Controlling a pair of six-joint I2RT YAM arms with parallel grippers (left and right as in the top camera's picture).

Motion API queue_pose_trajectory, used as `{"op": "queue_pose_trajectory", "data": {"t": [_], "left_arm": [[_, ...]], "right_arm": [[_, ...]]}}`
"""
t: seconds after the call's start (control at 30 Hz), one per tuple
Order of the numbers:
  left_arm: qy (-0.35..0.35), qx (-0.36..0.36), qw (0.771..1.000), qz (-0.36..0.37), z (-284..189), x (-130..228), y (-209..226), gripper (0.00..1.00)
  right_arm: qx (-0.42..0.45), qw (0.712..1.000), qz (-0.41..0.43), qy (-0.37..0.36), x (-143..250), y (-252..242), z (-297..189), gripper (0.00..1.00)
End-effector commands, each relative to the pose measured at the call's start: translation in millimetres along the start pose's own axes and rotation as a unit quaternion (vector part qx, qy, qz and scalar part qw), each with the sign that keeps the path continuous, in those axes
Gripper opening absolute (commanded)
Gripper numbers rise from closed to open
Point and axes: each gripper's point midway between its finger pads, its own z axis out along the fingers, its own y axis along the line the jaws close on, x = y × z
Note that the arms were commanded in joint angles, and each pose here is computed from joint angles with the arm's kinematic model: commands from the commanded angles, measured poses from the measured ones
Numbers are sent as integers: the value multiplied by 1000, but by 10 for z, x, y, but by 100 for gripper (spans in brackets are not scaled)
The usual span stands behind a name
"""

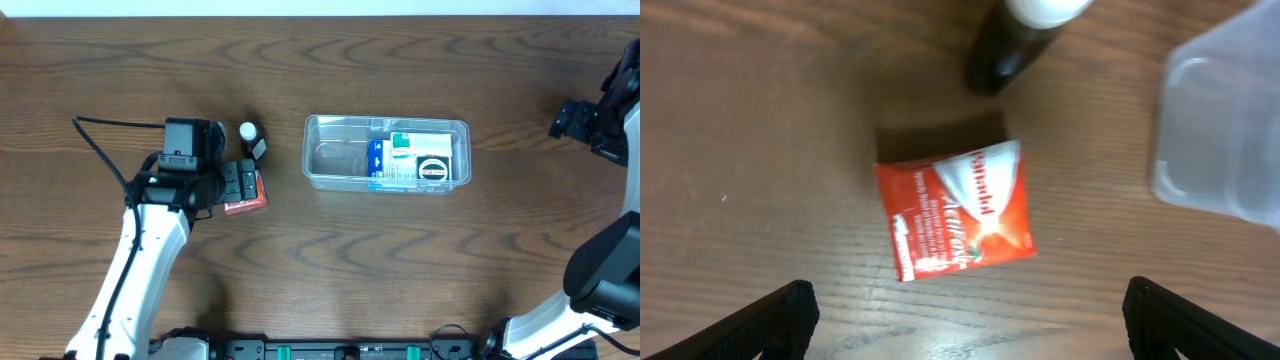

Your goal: Pack container

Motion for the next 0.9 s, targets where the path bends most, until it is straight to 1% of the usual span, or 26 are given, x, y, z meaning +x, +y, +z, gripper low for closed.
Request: {"op": "queue_pose_trajectory", "data": {"t": [0.0, 0.07, 0.17, 0.43, 0.53, 0.8, 0.87], "left_arm": [[9, -32, 998, -48, 87, -18, 94, 98], [22, -45, 996, -77, 181, 15, 133, 98], [40, -52, 993, -94, 341, 49, 147, 98], [56, -52, 995, -68, 632, 82, 9, 98], [47, -81, 994, -61, 634, 62, 81, 98], [47, -83, 994, -62, 633, 63, 87, 98], [47, -82, 995, -44, 634, 58, 88, 99]], "right_arm": [[2, 1000, -2, -9, -54, -43, -43, 99], [2, 1000, -2, -9, -54, -43, -43, 99], [2, 1000, -2, -9, -54, -43, -43, 99], [2, 1000, -2, -9, -54, -43, -43, 99], [3, 1000, -2, -9, -54, -43, -43, 99], [2, 1000, -2, -9, -54, -43, -43, 99], [2, 1000, -2, -9, -54, -43, -43, 99]]}}
